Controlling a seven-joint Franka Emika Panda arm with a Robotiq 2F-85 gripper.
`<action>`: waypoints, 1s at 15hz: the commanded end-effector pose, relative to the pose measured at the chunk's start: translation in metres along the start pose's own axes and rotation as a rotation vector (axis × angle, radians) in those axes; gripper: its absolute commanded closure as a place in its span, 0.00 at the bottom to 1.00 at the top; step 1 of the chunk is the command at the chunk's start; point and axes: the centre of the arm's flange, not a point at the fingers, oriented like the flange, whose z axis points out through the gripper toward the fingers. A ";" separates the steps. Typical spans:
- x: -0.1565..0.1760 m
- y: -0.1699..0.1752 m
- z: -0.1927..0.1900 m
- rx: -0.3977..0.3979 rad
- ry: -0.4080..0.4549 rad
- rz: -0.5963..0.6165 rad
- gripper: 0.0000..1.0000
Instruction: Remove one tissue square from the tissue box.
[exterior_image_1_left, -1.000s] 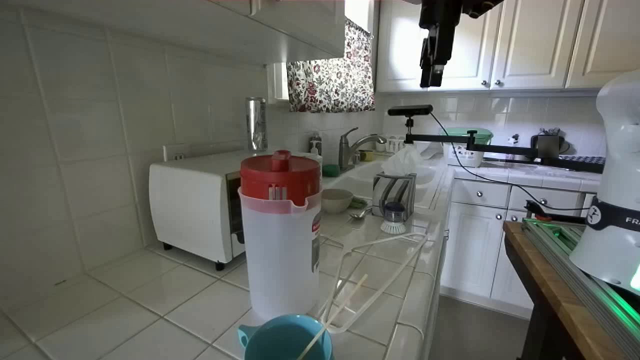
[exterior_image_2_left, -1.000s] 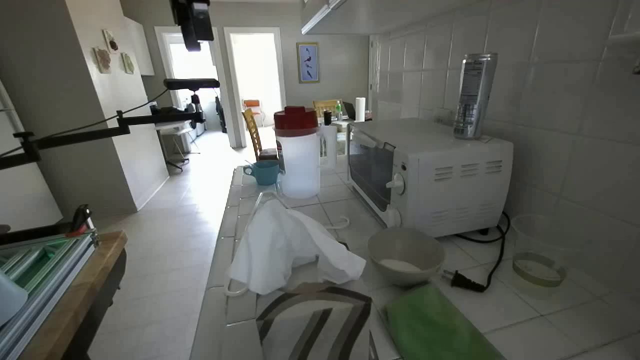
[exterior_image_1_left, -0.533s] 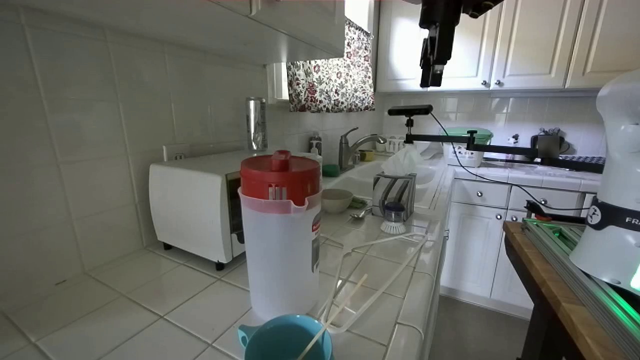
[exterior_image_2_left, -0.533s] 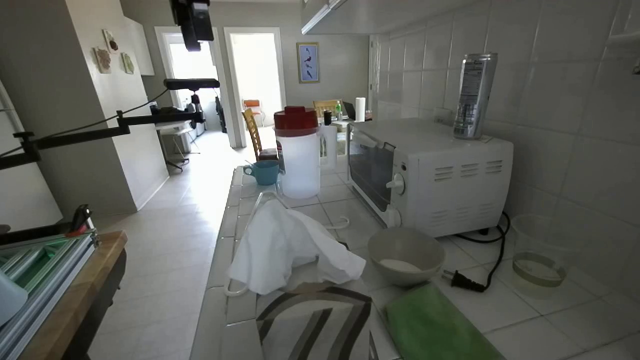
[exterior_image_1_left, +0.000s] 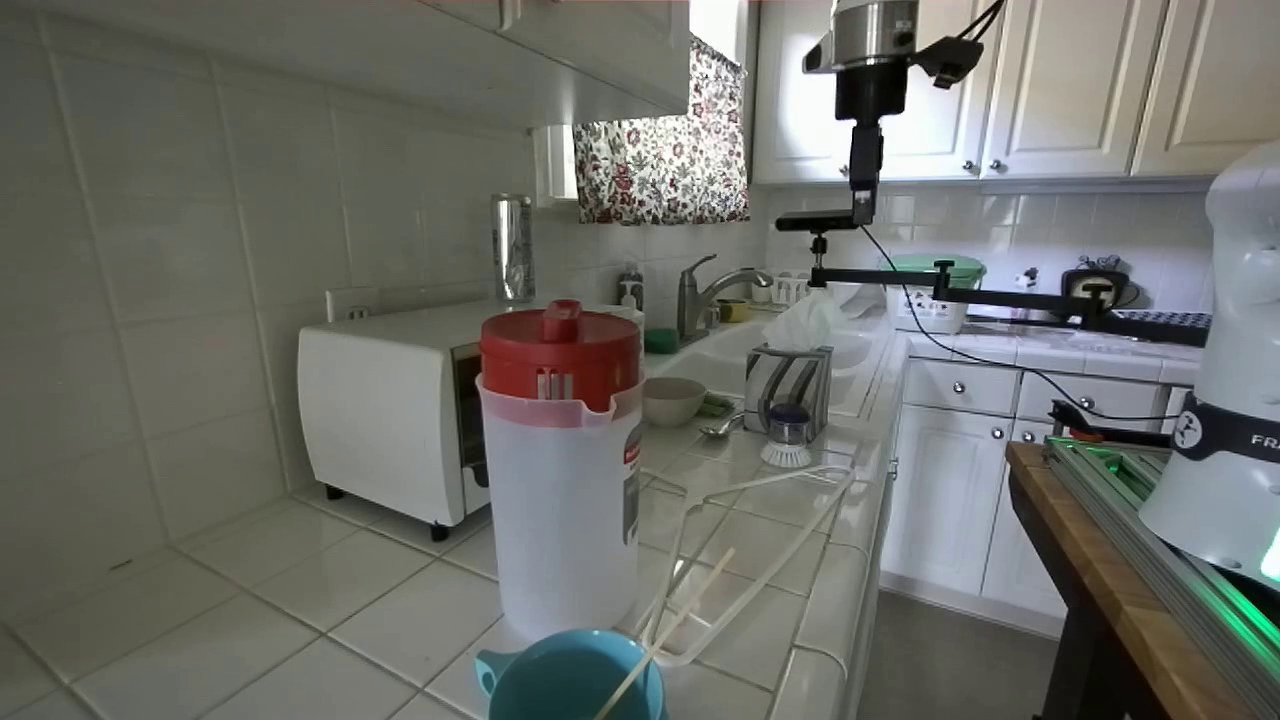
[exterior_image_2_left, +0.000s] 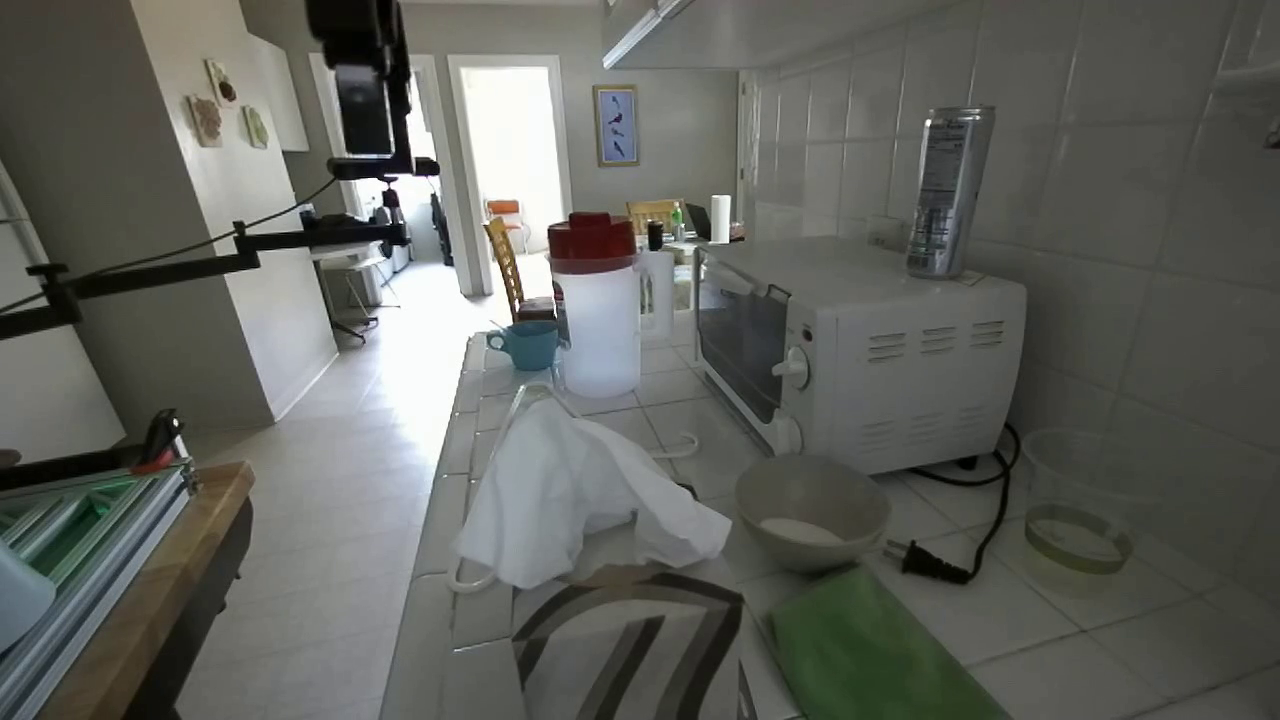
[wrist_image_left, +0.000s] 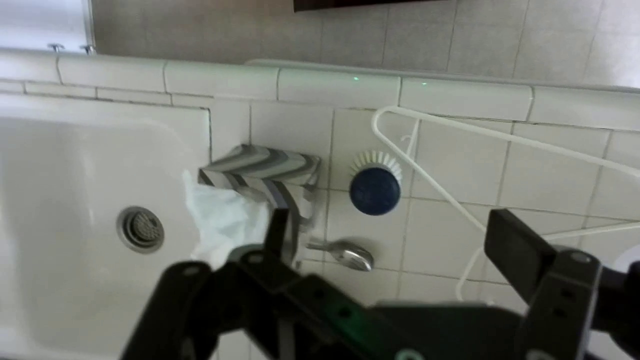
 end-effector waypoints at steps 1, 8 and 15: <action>0.005 0.033 0.020 0.004 -0.031 0.206 0.00; 0.014 0.046 0.023 0.031 0.011 0.341 0.00; 0.038 0.076 0.048 0.088 0.162 0.380 0.00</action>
